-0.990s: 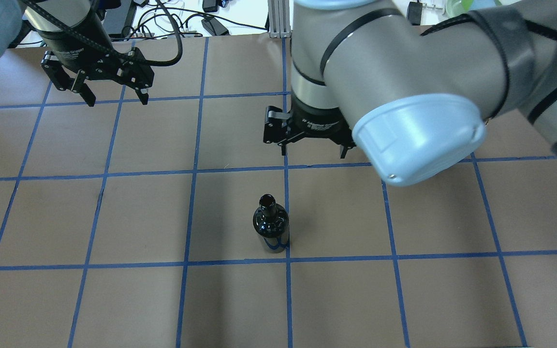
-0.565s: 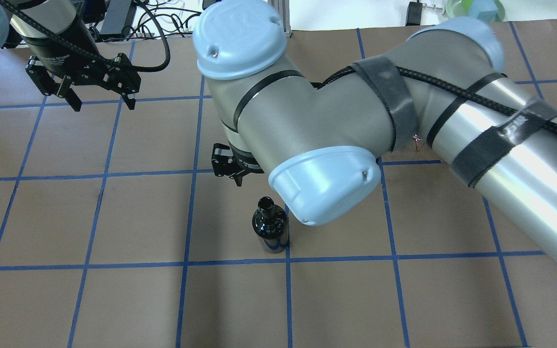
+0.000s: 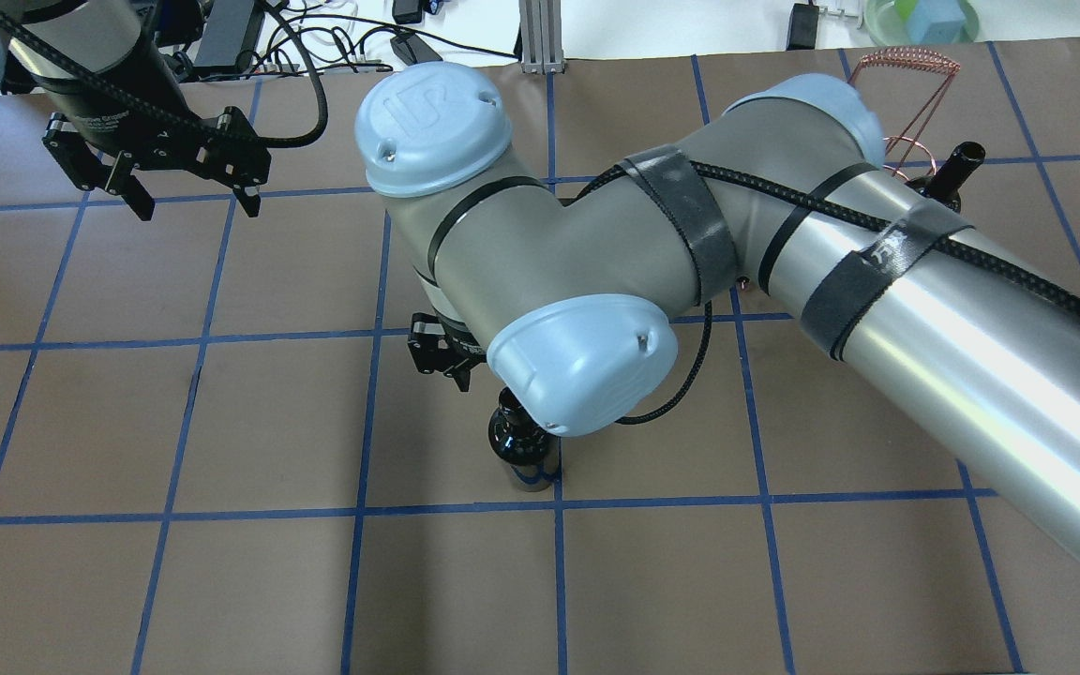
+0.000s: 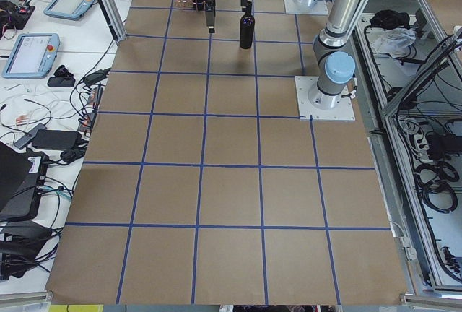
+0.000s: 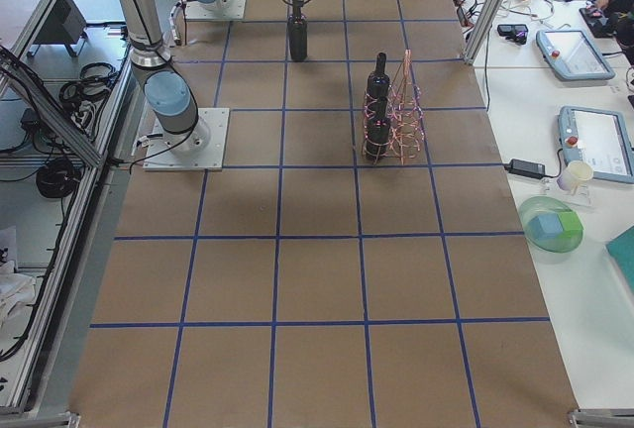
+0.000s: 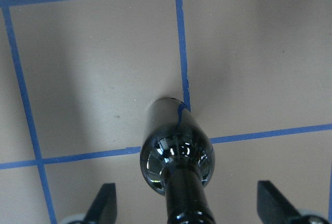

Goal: Place wine into wine basket

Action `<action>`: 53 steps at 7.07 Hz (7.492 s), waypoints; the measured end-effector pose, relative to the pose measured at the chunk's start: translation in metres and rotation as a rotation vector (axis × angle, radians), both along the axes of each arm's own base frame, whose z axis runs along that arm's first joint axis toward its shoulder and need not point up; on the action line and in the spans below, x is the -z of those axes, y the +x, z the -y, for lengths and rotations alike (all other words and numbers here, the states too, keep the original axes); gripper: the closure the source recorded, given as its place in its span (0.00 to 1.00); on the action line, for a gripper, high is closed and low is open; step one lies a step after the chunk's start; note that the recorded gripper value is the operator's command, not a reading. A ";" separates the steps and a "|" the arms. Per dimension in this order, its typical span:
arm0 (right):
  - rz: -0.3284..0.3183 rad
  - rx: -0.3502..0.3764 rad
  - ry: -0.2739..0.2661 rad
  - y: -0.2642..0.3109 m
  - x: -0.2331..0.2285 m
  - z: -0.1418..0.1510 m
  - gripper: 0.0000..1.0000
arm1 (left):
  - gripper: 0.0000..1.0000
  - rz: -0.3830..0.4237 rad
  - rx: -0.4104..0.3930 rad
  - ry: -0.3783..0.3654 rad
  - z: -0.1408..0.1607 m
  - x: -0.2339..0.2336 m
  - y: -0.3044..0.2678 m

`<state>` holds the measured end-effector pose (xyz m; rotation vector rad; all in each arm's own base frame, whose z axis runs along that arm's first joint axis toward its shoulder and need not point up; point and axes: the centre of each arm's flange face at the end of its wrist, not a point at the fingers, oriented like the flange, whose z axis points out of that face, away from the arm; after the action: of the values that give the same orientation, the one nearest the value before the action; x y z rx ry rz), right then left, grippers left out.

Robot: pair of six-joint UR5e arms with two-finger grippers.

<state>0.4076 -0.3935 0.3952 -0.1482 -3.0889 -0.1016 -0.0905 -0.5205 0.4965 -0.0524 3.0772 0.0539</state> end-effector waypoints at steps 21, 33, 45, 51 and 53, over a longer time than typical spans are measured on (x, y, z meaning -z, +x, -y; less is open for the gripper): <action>0.024 -0.015 0.037 -0.003 0.001 0.006 0.45 | 0.00 0.006 0.006 0.012 -0.008 0.006 -0.001; 0.061 -0.019 0.011 -0.022 -0.004 0.017 0.81 | 0.00 0.006 0.006 0.012 -0.008 0.006 -0.001; 0.029 -0.102 -0.061 -0.370 -0.136 0.164 0.83 | 0.00 0.008 0.008 0.014 -0.008 0.009 -0.002; 0.002 -0.178 -0.104 -0.382 -0.112 0.214 0.83 | 0.00 0.009 0.009 0.017 -0.009 0.010 -0.002; -0.001 -0.194 -0.093 -0.382 -0.106 0.215 0.83 | 0.00 0.009 0.009 0.018 -0.009 0.011 -0.002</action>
<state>0.0252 -0.6083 0.5014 0.1485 -3.0880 0.0494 -0.0923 -0.5119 0.4859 -0.0378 3.0673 0.0803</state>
